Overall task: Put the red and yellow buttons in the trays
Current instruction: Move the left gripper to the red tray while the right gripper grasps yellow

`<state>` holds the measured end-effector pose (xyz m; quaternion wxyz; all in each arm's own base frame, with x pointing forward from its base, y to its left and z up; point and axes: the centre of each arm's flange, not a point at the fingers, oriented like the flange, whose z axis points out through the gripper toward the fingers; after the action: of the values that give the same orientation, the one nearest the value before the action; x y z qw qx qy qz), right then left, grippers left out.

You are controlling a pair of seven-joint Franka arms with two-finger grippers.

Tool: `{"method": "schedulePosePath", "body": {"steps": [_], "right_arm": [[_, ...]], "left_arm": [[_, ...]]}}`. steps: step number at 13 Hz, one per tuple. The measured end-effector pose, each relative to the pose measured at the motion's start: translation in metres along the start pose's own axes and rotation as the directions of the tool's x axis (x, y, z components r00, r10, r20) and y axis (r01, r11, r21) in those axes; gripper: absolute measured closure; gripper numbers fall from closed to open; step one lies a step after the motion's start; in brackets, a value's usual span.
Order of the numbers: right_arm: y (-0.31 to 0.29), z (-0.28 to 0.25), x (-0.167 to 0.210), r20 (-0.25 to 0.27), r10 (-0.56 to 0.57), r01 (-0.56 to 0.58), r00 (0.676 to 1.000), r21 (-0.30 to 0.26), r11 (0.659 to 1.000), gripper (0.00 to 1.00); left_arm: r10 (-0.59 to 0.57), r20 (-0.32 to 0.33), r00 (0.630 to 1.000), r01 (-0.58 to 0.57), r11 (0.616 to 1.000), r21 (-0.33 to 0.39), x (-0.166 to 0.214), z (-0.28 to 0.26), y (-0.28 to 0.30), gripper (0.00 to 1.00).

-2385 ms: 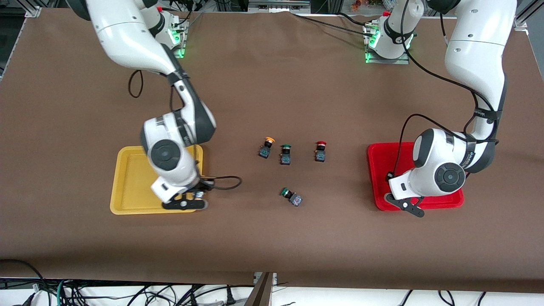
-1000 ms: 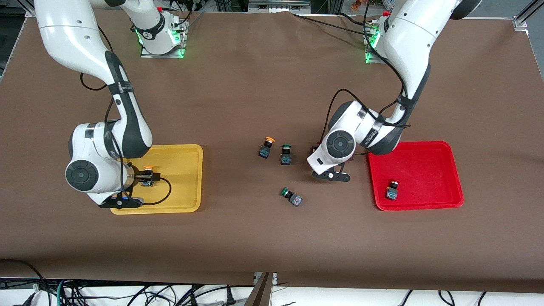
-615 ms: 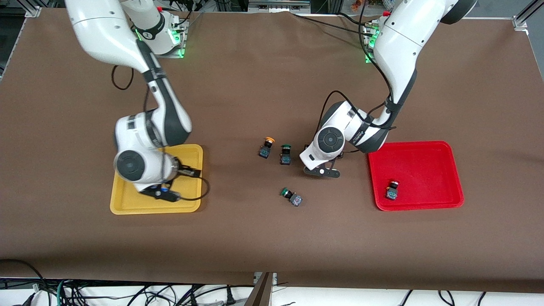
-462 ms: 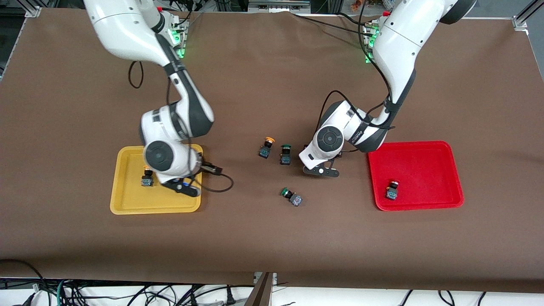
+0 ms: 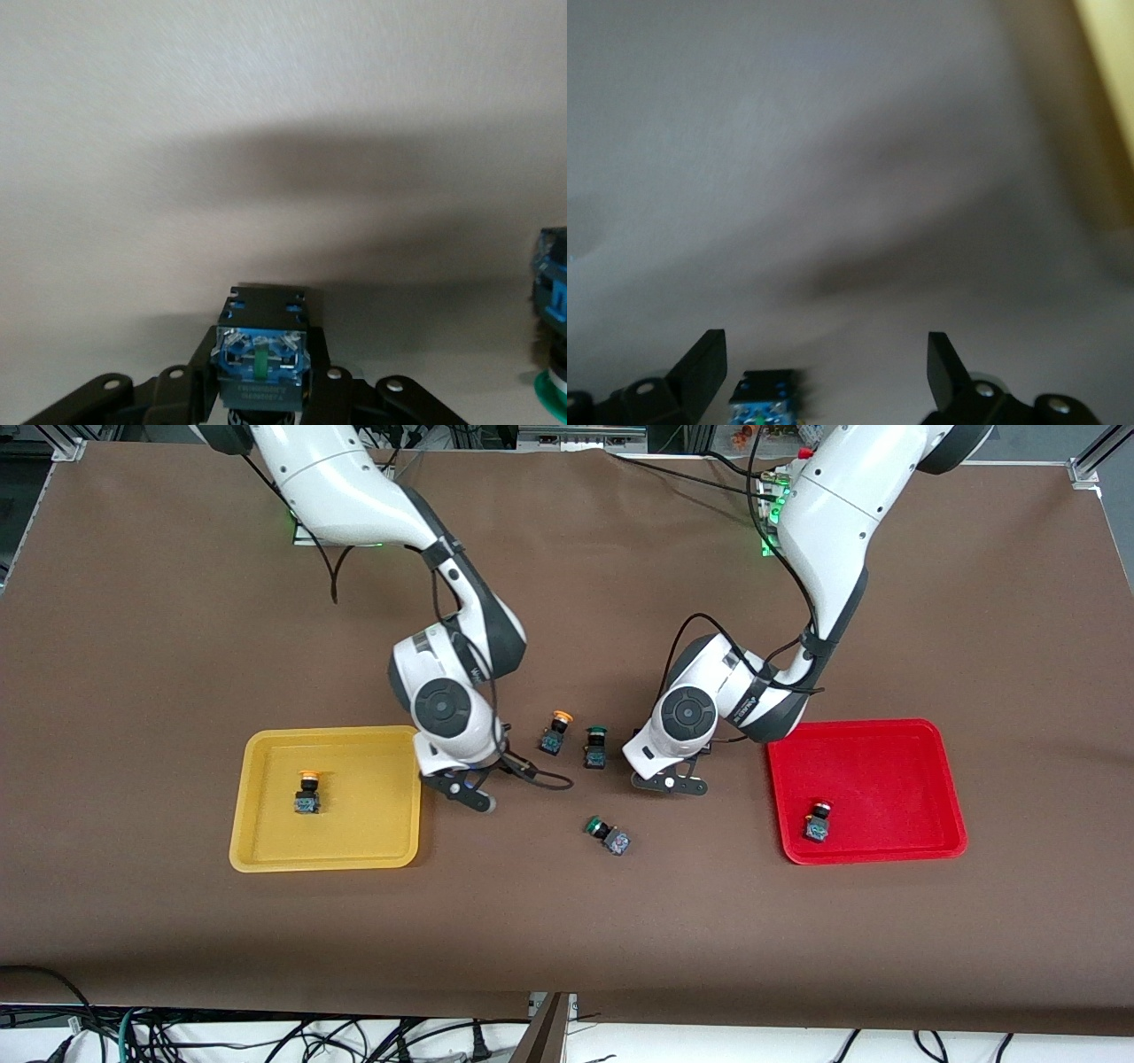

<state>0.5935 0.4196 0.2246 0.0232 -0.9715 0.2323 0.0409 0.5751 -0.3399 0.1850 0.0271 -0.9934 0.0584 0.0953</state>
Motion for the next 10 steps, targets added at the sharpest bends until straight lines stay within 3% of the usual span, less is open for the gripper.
{"method": "schedulePosePath", "body": {"steps": [3, 6, 8, 9, 10], "right_arm": [[-0.022, 0.019, -0.042, -0.008, 0.015, -0.014, 1.0, 0.005, 1.0, 0.0], [-0.034, 0.028, -0.071, -0.007, -0.002, 0.002, 1.0, -0.002, 1.0, 0.0], [-0.037, 0.034, -0.082, -0.007, -0.018, 0.018, 1.0, -0.006, 1.0, 0.04], [-0.038, 0.038, -0.085, -0.008, -0.023, 0.023, 1.0, -0.006, 1.0, 0.11], [-0.038, 0.042, -0.085, -0.009, -0.026, 0.026, 1.0, -0.007, 1.0, 0.25]], "left_arm": [[-0.005, 0.032, 0.999, 0.003, 0.998, 0.07, 0.008, -0.042, -0.029, 0.59], [0.103, 0.074, 0.992, -0.115, 0.978, 0.173, 0.023, -0.07, -0.087, 0.59], [0.196, 0.1, 0.976, -0.212, 0.959, 0.187, 0.037, -0.07, -0.14, 0.59], [0.25, 0.114, 0.962, -0.267, 0.948, 0.174, 0.043, -0.069, -0.169, 0.59], [0.299, 0.121, 0.946, -0.316, 0.936, 0.155, 0.048, -0.068, -0.199, 0.59]]}}
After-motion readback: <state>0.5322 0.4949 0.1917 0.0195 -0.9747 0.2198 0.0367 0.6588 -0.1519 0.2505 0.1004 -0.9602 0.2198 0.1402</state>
